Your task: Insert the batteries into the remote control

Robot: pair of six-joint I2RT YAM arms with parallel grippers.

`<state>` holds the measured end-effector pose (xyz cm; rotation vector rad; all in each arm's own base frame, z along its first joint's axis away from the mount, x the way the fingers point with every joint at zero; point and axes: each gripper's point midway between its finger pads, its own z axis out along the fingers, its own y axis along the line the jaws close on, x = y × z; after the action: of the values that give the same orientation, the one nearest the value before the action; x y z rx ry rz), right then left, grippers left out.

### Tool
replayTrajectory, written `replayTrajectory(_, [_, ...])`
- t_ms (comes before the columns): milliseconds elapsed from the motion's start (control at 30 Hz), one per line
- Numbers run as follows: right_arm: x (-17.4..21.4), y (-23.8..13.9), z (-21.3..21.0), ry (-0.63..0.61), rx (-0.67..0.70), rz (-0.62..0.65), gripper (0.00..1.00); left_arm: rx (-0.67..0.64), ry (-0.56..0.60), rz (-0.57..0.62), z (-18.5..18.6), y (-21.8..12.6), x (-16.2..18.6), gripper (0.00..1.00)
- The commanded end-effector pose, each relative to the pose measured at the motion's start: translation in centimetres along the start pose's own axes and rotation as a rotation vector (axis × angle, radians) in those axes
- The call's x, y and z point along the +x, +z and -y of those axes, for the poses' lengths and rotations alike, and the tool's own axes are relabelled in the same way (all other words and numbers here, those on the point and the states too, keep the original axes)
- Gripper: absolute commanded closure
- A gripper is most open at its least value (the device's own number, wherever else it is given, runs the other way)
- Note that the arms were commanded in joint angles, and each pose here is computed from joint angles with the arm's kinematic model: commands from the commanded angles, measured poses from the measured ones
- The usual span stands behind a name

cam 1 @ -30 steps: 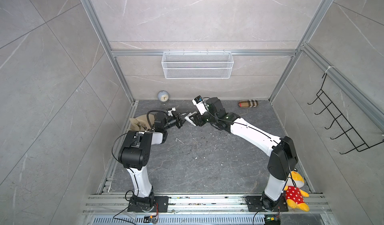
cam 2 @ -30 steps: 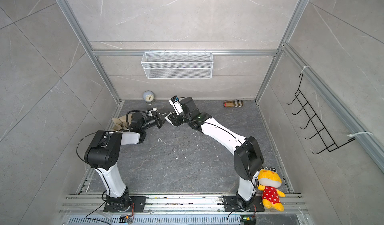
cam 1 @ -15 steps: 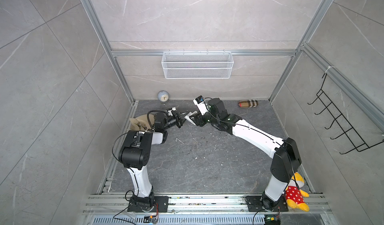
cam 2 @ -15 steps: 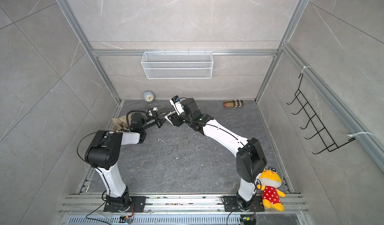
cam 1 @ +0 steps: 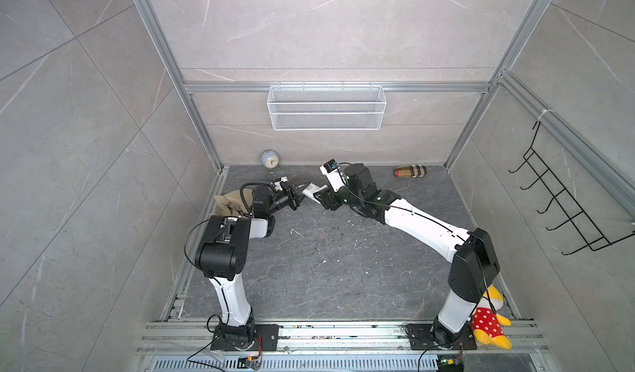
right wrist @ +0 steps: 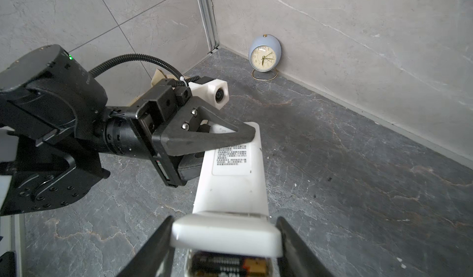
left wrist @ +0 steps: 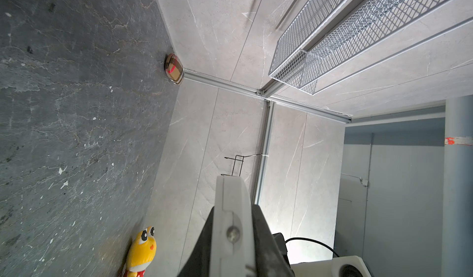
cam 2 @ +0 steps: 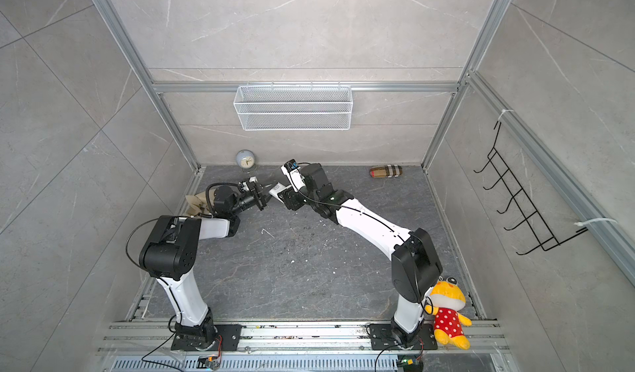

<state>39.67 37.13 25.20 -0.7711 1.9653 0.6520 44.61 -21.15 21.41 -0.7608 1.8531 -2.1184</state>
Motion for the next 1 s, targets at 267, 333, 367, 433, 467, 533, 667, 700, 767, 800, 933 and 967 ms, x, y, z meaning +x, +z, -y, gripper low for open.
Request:
replayTrajectory(267, [2.11,-0.19,-0.35,0.019,-0.019,-0.07,0.38,0.094,0.077,-0.018,3.56,0.03,0.49,1.0])
replayTrajectory(333, [2.13,-0.2,-0.39,0.017,-0.02,-0.071,0.37,0.094,0.076,-0.018,3.59,0.02,0.54,1.0])
replayTrajectory(367, [2.15,-0.22,-0.47,0.017,-0.021,-0.072,0.37,0.095,0.075,-0.017,3.59,0.03,0.49,1.0])
replayTrajectory(433, [2.23,-0.25,-0.41,0.014,-0.02,-0.074,0.36,0.096,0.076,-0.018,3.69,-0.03,0.51,1.0])
replayTrajectory(467, [2.23,-0.31,-0.45,0.013,-0.019,-0.074,0.35,0.094,0.074,-0.017,3.63,-0.03,0.51,1.0])
replayTrajectory(533, [2.11,-0.45,-0.42,0.01,-0.016,-0.071,0.34,0.094,0.074,-0.016,3.63,-0.05,0.43,1.0])
replayTrajectory(667, [2.07,-0.57,-0.39,0.007,-0.011,-0.071,0.33,0.092,0.072,-0.016,3.57,-0.08,0.46,1.0])
replayTrajectory(700, [2.05,-0.57,-0.36,0.005,-0.011,-0.071,0.32,0.093,0.073,-0.017,3.58,-0.04,0.5,1.0])
replayTrajectory(767, [2.01,-0.63,-0.31,0.006,-0.008,-0.071,0.31,0.093,0.072,-0.016,3.59,-0.09,0.48,1.0])
replayTrajectory(800, [2.06,-0.63,-0.34,0.005,-0.009,-0.072,0.31,0.091,0.069,-0.016,3.5,-0.12,0.47,1.0])
replayTrajectory(933, [2.02,-0.68,-0.35,0.004,-0.009,-0.072,0.3,0.089,0.067,-0.015,3.4,-0.16,0.46,1.0])
replayTrajectory(967, [2.01,-0.7,-0.38,0.004,-0.01,-0.072,0.29,0.089,0.067,-0.016,3.42,-0.16,0.47,1.0])
